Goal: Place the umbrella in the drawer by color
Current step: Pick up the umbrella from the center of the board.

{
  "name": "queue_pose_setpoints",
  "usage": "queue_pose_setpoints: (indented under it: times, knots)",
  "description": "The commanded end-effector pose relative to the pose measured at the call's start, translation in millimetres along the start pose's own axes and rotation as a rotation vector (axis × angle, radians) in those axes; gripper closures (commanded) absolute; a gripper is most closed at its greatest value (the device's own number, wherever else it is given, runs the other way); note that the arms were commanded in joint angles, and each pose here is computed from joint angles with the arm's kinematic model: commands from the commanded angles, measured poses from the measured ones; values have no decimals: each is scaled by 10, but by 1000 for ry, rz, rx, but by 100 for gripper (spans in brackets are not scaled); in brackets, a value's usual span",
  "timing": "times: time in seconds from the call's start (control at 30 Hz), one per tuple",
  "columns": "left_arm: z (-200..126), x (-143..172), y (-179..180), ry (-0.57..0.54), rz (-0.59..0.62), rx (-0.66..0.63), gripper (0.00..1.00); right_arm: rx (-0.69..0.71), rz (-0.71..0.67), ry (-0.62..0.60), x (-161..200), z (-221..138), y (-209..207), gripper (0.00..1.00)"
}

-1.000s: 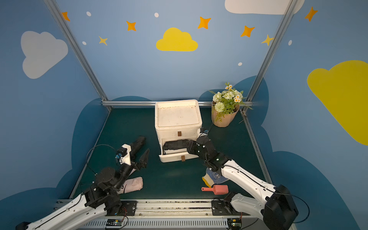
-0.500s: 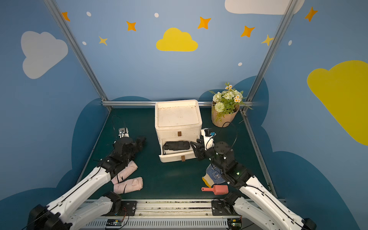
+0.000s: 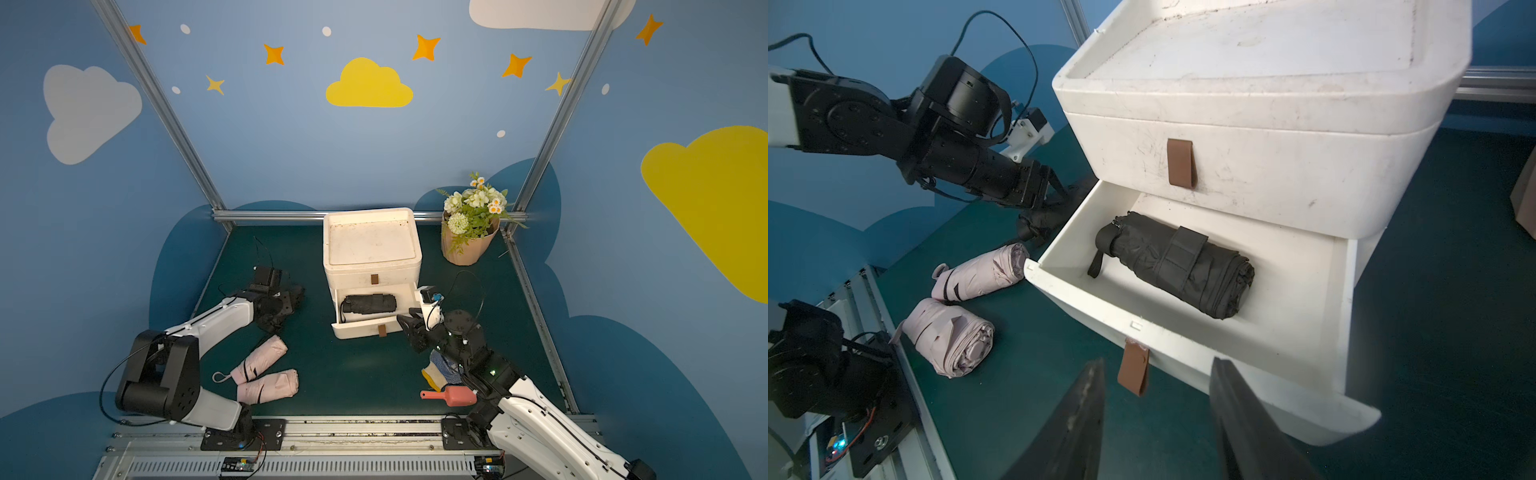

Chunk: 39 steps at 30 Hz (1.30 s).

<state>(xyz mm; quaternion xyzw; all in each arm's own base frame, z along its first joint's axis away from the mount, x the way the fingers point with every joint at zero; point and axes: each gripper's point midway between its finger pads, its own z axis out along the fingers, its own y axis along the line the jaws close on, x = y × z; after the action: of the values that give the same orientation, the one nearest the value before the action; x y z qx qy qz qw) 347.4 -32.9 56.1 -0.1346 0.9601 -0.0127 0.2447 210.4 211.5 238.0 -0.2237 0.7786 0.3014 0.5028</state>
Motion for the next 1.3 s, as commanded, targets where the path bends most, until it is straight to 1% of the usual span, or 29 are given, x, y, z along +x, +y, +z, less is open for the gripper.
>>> queue_pose_setpoints:
  times: [0.0,0.13,0.27,0.37,0.47,0.5,0.57,0.7,0.8,0.9,0.97,1.03,1.13,1.17,1.2,1.27]
  knots:
    - [16,172,-158,87,22,70,47,-24,-2,-46,-113,-31,49,54]
    - [35,308,-187,112,80,18,47,-19,-3,-53,-118,-52,42,54]
    - [96,388,-216,162,121,-37,52,-5,1,-64,-134,-69,18,54]
    - [179,413,-159,216,132,-116,55,-4,3,-66,-137,-70,15,54]
    - [211,349,-89,251,170,-222,59,-3,4,-61,-121,-66,11,54]
    - [189,289,-83,236,202,-264,59,-3,4,-62,-123,-67,12,54]
    - [105,160,-78,196,247,-335,54,1,5,-62,-123,-67,4,54]
    - [-61,-43,-243,125,311,-353,46,-1,6,-65,-122,-67,7,54]
    - [-51,-88,-201,133,334,-405,41,-11,9,-64,-122,-70,24,54]
    - [-15,-103,-130,158,353,-457,38,-16,10,-65,-113,-80,30,54]
    - [4,-112,-110,171,364,-467,35,-17,12,-71,-121,-93,34,54]
    - [43,-74,-116,208,353,-433,31,-20,13,-75,-126,-107,38,54]
    - [93,31,-110,263,311,-370,31,-21,11,-80,-127,-125,39,54]
    - [107,66,-110,273,300,-353,32,-20,10,-81,-126,-128,37,54]
    - [134,118,-111,287,288,-330,34,-19,11,-84,-135,-135,37,54]
    - [194,223,-122,316,269,-285,43,-18,11,-87,-134,-139,35,54]
